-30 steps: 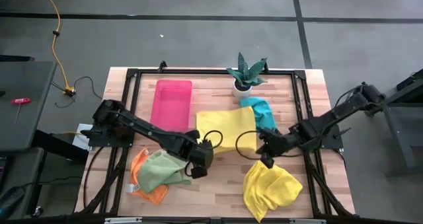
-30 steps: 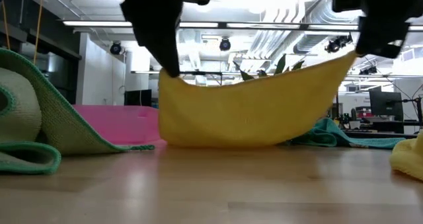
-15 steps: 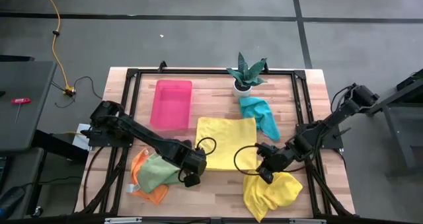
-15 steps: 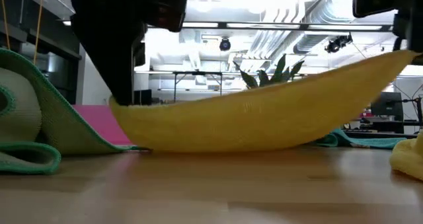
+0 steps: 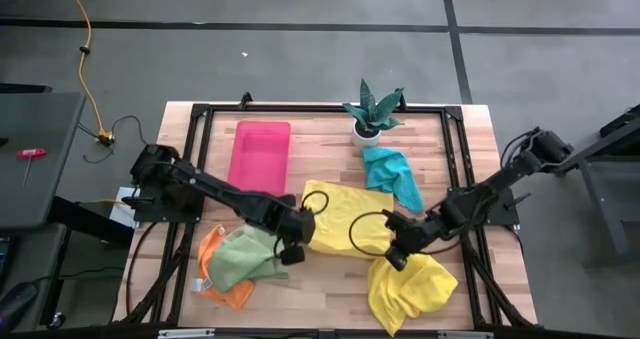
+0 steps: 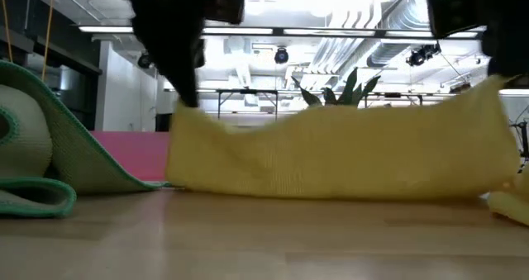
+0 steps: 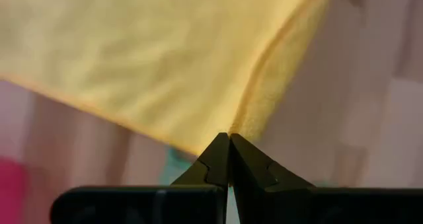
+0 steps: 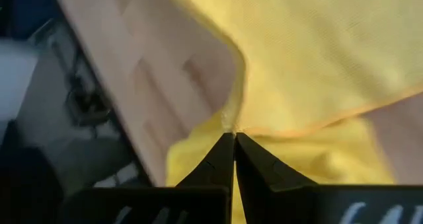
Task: Fold microfiber towels
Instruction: Fold the top yellow microfiber towel
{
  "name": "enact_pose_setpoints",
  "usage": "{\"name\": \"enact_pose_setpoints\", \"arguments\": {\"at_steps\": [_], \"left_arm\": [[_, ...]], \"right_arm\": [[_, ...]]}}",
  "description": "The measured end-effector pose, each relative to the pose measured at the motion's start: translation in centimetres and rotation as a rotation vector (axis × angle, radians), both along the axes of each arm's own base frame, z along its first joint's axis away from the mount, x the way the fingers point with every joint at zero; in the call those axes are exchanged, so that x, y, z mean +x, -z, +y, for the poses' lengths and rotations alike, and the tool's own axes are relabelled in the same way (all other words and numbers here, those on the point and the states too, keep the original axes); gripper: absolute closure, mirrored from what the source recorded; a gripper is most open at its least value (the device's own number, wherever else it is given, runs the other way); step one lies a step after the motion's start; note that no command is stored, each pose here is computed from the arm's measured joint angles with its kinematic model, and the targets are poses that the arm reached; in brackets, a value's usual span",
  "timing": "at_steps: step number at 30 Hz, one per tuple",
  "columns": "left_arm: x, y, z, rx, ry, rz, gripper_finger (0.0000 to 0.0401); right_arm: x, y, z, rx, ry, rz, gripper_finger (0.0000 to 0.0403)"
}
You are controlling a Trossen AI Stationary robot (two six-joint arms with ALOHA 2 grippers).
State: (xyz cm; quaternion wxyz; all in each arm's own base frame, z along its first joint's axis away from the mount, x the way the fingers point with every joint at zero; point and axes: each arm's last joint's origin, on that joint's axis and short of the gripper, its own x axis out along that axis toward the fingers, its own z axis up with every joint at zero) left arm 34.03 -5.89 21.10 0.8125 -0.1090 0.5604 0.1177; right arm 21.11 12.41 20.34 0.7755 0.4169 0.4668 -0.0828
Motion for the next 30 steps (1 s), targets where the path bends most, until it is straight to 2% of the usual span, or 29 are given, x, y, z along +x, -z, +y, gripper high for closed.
{"name": "enact_pose_setpoints", "arguments": {"at_steps": [9, 19, 30], "left_arm": [[0.9, 0.0, 5.2, 0.054, -0.004, -0.026, 0.0401], [1.5, 0.2, 9.3, 0.093, -0.059, -0.065, 0.0401], [2.0, 1.4, 12.7, 0.1, -0.151, -0.078, 0.0401]], "right_arm": [[0.4, 0.4, -3.1, -0.149, 0.187, 0.044, 0.0403], [0.3, 0.8, -5.9, -0.276, 0.371, 0.108, 0.0403], [-0.5, 1.2, -7.5, -0.342, 0.432, 0.223, 0.0403]]}}
